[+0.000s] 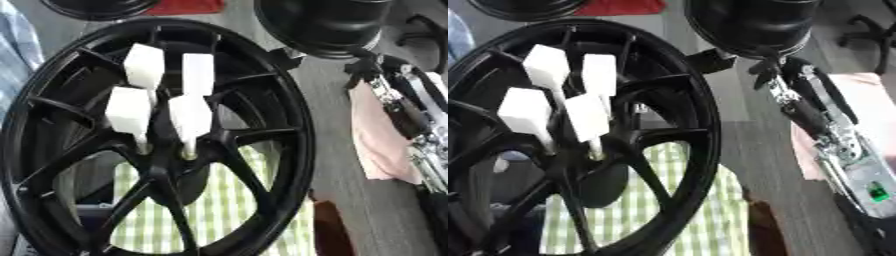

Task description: Pull the pin out of the wheel hub.

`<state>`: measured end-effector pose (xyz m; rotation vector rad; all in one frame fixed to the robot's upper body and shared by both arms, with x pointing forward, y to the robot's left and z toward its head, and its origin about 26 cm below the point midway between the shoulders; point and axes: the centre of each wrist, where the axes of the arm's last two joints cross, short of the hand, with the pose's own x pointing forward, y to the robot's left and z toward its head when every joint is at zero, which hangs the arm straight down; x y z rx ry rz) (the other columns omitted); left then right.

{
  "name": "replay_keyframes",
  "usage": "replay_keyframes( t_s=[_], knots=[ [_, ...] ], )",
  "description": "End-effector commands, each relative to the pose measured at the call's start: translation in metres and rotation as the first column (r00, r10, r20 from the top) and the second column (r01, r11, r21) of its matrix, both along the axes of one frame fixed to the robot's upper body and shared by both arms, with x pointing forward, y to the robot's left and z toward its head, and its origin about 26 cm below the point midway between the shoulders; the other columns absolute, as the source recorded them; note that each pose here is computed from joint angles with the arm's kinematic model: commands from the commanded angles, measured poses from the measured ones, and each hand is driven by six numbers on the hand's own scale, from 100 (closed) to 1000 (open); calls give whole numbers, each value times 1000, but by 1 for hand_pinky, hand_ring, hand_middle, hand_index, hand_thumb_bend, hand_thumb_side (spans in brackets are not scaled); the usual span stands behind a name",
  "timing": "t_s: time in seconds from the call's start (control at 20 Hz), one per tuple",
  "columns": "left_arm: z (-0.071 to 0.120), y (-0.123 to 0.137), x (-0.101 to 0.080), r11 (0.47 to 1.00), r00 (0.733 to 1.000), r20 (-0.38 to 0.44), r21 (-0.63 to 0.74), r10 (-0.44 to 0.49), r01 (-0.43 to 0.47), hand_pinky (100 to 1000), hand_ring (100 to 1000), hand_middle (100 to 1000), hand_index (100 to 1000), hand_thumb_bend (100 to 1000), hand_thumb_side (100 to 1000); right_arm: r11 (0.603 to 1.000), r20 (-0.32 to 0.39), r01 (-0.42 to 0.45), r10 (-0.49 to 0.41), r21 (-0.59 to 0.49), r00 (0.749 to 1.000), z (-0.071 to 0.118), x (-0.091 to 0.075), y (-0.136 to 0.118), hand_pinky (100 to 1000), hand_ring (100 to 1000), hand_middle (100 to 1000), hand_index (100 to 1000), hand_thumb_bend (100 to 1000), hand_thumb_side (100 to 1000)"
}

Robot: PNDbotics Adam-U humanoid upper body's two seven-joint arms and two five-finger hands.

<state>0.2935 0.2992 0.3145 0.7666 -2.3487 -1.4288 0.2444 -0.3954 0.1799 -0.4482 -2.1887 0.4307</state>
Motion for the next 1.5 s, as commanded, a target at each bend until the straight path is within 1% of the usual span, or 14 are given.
replay_keyframes(
  t_s=[0.05,0.2,0.35,0.45,0.5,0.65,0.7,0.8,0.9,1.05,1.2,1.3,1.4,1.5],
  knots=[
    [27,-3,-8,986,1000,-16,168,9,-6,780,680,676,784,307,681,999,18,-7,8,-49,1000,10,-2,0,901,977,428,627,100,673],
    [46,-14,-11,969,999,-45,247,-5,16,776,665,660,783,313,674,999,13,-5,6,-51,1000,9,-2,1,901,978,427,626,100,675],
    [61,-28,-13,947,997,-80,319,-20,45,775,664,666,787,322,681,999,8,1,0,-50,1000,7,-2,1,901,978,427,626,100,675],
    [67,-38,-14,932,993,-112,356,-34,72,773,666,746,792,314,687,999,7,3,-3,-52,1000,6,-3,1,901,977,426,626,100,675],
    [70,-42,-15,926,991,-130,369,-39,85,772,667,761,799,317,693,999,6,5,-4,-51,1000,5,-3,1,901,977,426,626,100,675],
    [73,-55,-15,907,980,-197,404,-42,120,769,656,735,808,321,708,999,-2,7,-7,-47,1000,3,-4,2,901,978,426,626,100,677],
    [73,-58,-15,901,974,-221,414,-43,133,764,638,719,812,318,725,999,-4,7,-8,-46,1000,2,-4,2,901,979,427,626,100,678],
    [73,-68,-15,888,958,-282,428,-47,170,766,635,722,817,315,731,999,-8,9,-10,-39,1000,1,-4,2,901,979,427,626,100,677],
    [78,-77,-17,885,945,-321,423,-56,196,767,637,719,822,312,738,999,-8,9,-9,-36,1000,1,-4,2,901,979,427,626,100,677],
    [85,-93,-20,872,934,-351,436,-63,222,767,646,715,817,321,740,999,-10,7,-7,-37,1000,0,-4,2,901,979,426,626,100,678],
    [89,-111,-24,856,920,-388,454,-59,247,760,635,703,815,320,751,999,-10,-1,1,-39,1000,2,-3,4,902,979,426,626,100,678],
    [89,-123,-25,853,906,-420,450,-58,263,753,606,685,810,320,756,999,-10,-6,6,-38,1000,3,-2,4,902,979,426,626,100,678],
    [88,-133,-27,854,890,-452,440,-56,277,753,607,685,809,324,752,999,-11,-12,11,-37,1000,3,-1,5,902,980,426,626,100,679],
    [87,-141,-28,851,884,-464,444,-49,280,753,619,692,811,322,747,999,-14,-12,11,-34,1000,3,-1,5,902,980,426,626,100,680]
  ],
)
